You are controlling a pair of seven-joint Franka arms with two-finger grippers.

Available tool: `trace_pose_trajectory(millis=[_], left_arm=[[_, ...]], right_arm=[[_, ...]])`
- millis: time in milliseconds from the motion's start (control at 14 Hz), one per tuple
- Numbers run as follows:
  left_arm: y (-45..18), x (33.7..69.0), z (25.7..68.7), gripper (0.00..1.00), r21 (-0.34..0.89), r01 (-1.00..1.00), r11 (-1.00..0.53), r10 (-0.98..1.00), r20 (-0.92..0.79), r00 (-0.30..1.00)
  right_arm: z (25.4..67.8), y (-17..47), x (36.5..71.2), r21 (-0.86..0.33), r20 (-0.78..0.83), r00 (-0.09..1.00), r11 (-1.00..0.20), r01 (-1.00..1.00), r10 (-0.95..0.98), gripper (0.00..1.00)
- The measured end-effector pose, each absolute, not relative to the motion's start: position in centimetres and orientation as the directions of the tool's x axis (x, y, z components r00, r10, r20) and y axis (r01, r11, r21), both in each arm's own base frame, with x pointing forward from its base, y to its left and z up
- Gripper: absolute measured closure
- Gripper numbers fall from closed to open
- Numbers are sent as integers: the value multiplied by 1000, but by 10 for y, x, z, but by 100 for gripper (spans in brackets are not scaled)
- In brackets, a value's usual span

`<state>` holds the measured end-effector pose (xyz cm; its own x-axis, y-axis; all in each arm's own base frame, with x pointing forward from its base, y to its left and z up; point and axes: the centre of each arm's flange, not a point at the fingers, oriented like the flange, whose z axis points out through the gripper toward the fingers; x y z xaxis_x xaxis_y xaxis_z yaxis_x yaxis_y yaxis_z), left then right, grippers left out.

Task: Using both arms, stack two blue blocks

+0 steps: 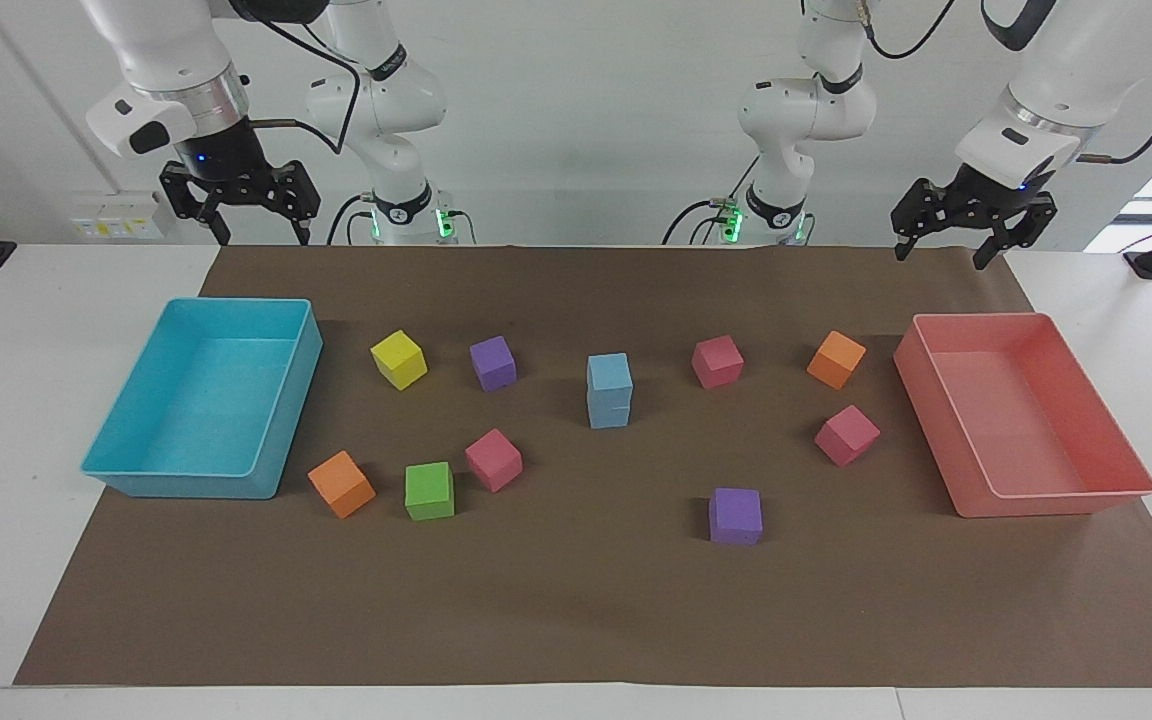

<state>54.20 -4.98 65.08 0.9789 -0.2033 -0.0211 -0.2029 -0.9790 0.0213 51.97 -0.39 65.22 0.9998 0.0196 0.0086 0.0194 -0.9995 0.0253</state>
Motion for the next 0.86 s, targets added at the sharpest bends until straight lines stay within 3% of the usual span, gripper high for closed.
trace_pose_trajectory(millis=[855], left_arm=[[-50, 542, 651, 0, 21, -203, -979, -203, -21, 979]], right_arm=[[661, -4, 515, 25, -4, 1000, -1000, 18, 18, 0]])
